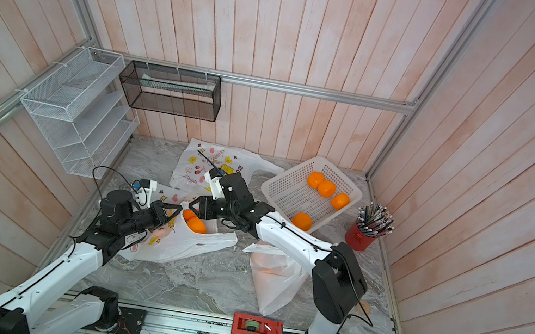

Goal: Place the oranges into plastic bags & tie knots
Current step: Place the orange in the plastic bag.

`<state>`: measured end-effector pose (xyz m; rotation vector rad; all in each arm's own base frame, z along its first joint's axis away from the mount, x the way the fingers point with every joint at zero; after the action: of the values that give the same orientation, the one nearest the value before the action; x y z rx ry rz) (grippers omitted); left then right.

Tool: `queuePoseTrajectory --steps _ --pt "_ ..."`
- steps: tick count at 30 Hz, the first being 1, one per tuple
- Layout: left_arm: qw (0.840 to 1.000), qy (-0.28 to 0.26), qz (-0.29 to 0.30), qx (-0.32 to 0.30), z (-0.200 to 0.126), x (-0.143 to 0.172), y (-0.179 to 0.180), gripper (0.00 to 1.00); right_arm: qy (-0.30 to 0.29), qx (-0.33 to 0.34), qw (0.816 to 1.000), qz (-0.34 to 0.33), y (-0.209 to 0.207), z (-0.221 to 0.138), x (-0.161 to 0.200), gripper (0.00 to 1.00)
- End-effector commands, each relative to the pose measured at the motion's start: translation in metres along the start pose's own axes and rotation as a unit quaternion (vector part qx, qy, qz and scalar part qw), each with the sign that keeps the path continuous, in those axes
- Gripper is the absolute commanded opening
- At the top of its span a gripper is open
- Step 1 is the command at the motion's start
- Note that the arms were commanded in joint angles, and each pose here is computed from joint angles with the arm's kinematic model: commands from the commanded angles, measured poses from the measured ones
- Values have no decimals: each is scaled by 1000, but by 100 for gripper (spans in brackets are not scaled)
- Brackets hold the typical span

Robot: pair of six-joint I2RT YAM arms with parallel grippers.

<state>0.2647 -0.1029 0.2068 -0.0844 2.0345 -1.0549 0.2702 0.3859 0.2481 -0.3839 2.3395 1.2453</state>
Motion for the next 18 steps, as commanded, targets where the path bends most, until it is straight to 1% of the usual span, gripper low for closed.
queuePoseTrajectory --steps 1,5,8,10,12,16,18 --pt "1000 -3 20 7 1 0 1 0 -33 52 998 -11 -20 -35 -16 59" --pt "1000 -2 22 9 2 0 1 0 -17 113 993 -14 -64 -65 -17 77" --pt "1000 -1 23 10 2 -1 0 0 3 158 987 -13 -94 -77 -11 85" --pt "1000 -2 24 10 3 -1 0 0 17 178 984 -4 -113 -83 -7 87" --pt "1000 -3 24 9 2 -1 1 0 27 178 984 6 -128 -85 -4 89" --pt "1000 -2 25 8 3 -2 1 0 52 162 985 -1 -141 -78 6 88" --pt "1000 -1 24 7 4 -2 2 0 64 138 988 -8 -141 -71 9 88"
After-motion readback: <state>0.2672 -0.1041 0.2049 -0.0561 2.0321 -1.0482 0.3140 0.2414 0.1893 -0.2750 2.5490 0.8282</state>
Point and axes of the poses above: each gripper's point midway between its finger pads, its own z axis out along the fingers, its own y axis along the line the jaws close on, x = y × z, the point moved 5 cm from there along -z, back along the fingers, and after that the axes turned 12 degrees about z, right-handed, at the moved point
